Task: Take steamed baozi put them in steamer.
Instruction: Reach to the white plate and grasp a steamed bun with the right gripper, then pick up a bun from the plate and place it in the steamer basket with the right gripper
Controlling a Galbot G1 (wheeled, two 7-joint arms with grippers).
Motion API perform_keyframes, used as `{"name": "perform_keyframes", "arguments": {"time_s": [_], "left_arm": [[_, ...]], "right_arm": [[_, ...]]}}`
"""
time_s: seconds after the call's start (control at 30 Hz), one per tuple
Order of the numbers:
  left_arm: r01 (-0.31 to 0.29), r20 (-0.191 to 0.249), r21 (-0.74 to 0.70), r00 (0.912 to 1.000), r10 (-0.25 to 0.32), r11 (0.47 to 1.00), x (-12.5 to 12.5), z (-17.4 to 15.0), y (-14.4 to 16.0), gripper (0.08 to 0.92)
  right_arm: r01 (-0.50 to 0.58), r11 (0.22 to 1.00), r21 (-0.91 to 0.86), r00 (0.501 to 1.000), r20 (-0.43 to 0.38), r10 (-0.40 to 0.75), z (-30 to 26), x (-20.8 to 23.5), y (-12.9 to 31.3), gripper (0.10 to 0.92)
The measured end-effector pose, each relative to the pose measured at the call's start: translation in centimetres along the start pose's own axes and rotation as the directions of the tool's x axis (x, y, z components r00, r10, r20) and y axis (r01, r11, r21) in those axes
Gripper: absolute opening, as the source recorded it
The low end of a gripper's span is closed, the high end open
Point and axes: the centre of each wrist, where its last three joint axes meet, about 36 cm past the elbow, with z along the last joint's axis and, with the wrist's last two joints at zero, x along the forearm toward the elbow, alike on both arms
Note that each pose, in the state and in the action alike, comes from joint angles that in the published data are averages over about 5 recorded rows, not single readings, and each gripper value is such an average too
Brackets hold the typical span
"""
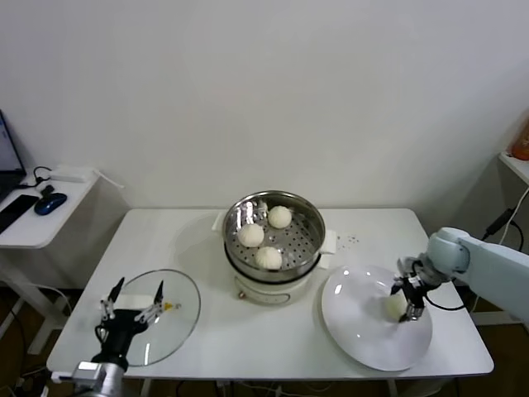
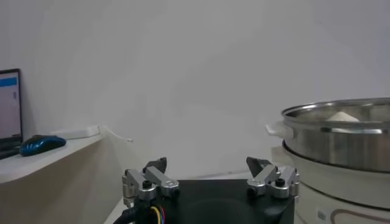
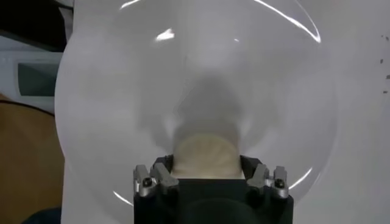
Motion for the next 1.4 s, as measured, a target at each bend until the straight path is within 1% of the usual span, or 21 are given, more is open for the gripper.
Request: {"name": "perform_keyframes", "arguments": {"time_s": [0.3, 0.57, 0.83, 1.1, 1.27, 1.4], "left_arm": [[0.004, 0.003, 0.001, 1.0000, -0.004, 1.000, -0.1, -0.1, 0.1, 0.823], [0.006, 0.012, 0.006, 0.9999, -0.006, 1.000, -0.3, -0.4, 0.0, 0.823], [0.001, 0.023, 0.014, 0.9997, -0.001, 1.000, -0.6, -0.8, -0.3, 0.823], [0.003, 0.025, 0.030, 0.9997, -0.004, 1.000, -0.5, -1.9, -0.7, 0.823], [0.007, 0.031, 0.031, 0.9995, -0.008, 0.999, -0.5, -2.6, -0.6, 0.823], [0.006, 0.038, 0.031, 0.9992, -0.007, 1.000, -0.6, -3.0, -0.7, 0.823]], "right_arm": [[-0.007, 1.000, -0.007, 1.000, 0.008, 0.007, 0.2, 1.6, -0.2, 0.721], [-0.030, 0.999, 0.016, 0.999, 0.040, 0.029, -1.4, 5.9, -1.5, 0.720], [-0.067, 0.996, 0.063, 0.994, 0.091, 0.061, -5.3, 13.0, -4.1, 0.713], [-0.099, 0.988, 0.119, 0.988, 0.131, 0.083, -10.7, 20.1, -6.8, 0.704], [-0.113, 0.985, 0.133, 0.986, 0.141, 0.094, -14.0, 22.9, -8.2, 0.704], [-0.127, 0.982, 0.140, 0.985, 0.136, 0.107, -16.6, 23.8, -9.6, 0.704]]}}
